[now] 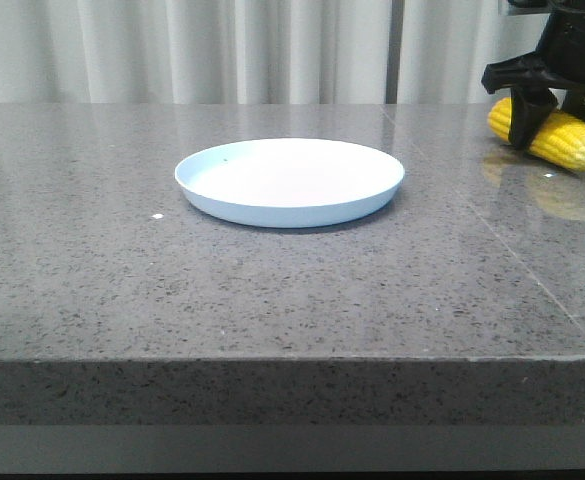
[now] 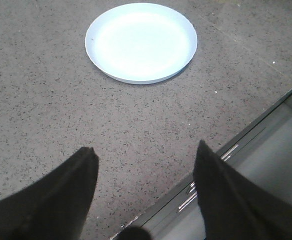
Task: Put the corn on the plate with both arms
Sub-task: 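Lower the right gripper onto the yellow corn cob and grasp it, then lift the corn with the right gripper and carry it over the plate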
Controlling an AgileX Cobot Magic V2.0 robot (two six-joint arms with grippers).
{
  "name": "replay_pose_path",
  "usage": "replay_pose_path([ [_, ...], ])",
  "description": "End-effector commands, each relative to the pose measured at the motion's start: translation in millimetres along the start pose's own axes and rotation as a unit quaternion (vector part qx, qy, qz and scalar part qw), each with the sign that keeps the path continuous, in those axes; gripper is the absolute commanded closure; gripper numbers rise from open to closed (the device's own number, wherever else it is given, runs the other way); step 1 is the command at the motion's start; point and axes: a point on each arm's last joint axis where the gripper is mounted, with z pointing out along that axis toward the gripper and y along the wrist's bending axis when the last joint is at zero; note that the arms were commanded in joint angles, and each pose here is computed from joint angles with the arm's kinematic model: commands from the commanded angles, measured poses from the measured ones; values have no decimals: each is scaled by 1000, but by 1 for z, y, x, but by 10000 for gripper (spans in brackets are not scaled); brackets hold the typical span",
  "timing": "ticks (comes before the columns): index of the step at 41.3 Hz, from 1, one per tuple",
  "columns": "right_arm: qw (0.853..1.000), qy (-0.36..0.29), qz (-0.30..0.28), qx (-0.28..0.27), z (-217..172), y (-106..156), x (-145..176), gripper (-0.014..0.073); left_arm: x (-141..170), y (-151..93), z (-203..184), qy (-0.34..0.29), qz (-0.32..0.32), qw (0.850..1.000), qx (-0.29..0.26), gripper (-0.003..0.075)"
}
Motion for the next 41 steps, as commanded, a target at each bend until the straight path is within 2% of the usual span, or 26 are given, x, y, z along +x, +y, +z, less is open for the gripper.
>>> replay_pose_path([
  [1,997,-79,-6,6,-41,-3,-21,347,-12,-1,-6,-46,-4,999,3,301],
  [7,995,-99,-4,-3,-66,3,-24,347,-12,-1,-6,-46,-4,999,3,301],
  [14,992,-122,-20,-27,-113,25,-24,347,-12,-1,-6,-46,-4,999,3,301],
  [26,976,-161,-106,-99,-188,99,-6,347,-12,-1,-6,-46,-4,999,3,301],
  [35,961,-132,-181,-164,-201,170,14,347,-12,-1,-6,-46,-4,999,3,301],
  [41,964,-109,-153,-187,-184,198,17,347,-12,-1,-6,-46,-4,999,3,301],
])
